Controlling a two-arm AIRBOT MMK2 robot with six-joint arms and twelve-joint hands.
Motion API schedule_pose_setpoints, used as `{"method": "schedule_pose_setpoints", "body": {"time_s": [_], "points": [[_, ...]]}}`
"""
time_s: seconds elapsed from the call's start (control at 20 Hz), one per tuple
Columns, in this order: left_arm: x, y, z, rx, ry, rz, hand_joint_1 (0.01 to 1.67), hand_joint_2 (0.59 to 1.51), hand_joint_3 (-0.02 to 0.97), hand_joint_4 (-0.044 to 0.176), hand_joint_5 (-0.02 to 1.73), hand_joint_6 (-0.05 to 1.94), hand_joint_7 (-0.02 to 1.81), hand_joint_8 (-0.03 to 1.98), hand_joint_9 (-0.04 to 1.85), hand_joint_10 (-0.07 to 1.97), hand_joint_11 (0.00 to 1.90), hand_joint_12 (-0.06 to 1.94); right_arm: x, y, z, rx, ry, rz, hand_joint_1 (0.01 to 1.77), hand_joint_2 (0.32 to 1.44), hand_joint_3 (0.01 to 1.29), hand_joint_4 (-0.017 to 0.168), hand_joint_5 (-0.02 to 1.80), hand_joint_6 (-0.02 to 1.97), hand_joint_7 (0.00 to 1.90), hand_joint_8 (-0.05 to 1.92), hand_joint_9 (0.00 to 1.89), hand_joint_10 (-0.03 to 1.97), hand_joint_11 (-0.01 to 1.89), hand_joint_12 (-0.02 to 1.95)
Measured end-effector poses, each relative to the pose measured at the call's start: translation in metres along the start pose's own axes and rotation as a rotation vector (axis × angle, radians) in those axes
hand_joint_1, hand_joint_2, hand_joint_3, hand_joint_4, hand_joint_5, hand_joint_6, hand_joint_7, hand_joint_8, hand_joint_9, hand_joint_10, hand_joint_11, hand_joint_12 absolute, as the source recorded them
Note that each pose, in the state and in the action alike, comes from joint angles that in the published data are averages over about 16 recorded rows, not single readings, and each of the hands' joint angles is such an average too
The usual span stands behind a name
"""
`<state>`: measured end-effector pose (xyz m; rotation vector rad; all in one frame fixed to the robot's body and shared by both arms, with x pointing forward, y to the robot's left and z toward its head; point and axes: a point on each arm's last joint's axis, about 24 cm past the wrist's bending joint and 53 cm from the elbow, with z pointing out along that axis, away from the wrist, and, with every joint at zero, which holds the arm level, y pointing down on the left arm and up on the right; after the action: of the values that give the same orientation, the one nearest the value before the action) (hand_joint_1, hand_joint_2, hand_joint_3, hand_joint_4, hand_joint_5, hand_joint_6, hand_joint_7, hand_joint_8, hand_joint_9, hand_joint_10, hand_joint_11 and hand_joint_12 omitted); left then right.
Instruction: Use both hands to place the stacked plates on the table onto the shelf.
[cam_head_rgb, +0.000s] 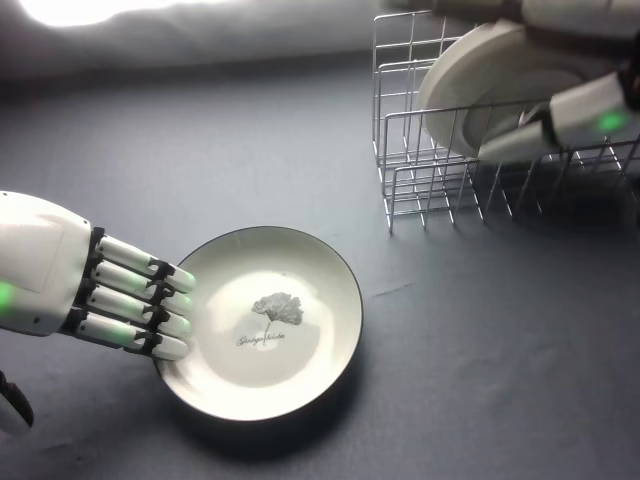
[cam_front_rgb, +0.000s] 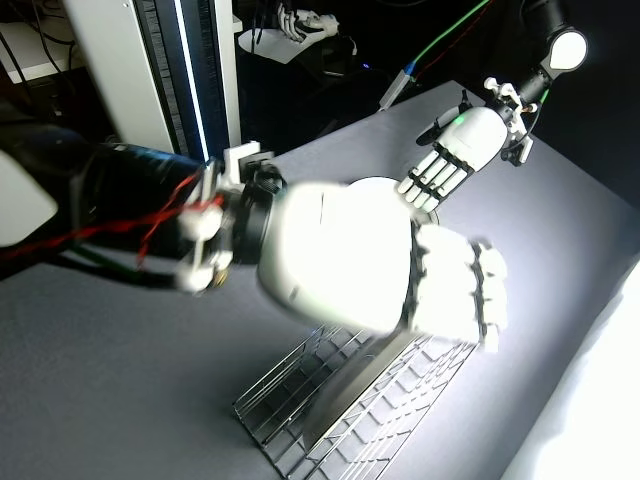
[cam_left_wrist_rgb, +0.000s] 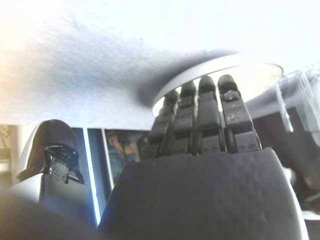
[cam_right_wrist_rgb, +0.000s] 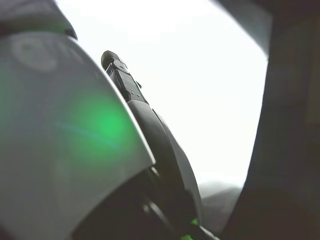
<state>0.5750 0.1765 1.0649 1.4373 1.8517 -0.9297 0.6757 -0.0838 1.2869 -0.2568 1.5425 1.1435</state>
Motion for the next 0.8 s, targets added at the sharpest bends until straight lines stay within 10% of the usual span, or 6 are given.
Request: {"method": "schedule_pose_setpoints", "body": {"time_s": [0.8], "points": [[0.035, -0.001, 0.007, -0.047, 0.048, -0.078, 0.02, 1.158, 0.02, -0.011, -0.01, -0.03, 0.0, -0.01, 0.0, 0.0, 0.01, -0.02, 0.097, 0.071, -0.004, -0.325, 0.259, -0.402, 0.76, 0.97, 0.01, 0.008, 0.02, 0.01, 0.01, 0.01, 0.02, 0.03, 0.01, 0.02]]}}
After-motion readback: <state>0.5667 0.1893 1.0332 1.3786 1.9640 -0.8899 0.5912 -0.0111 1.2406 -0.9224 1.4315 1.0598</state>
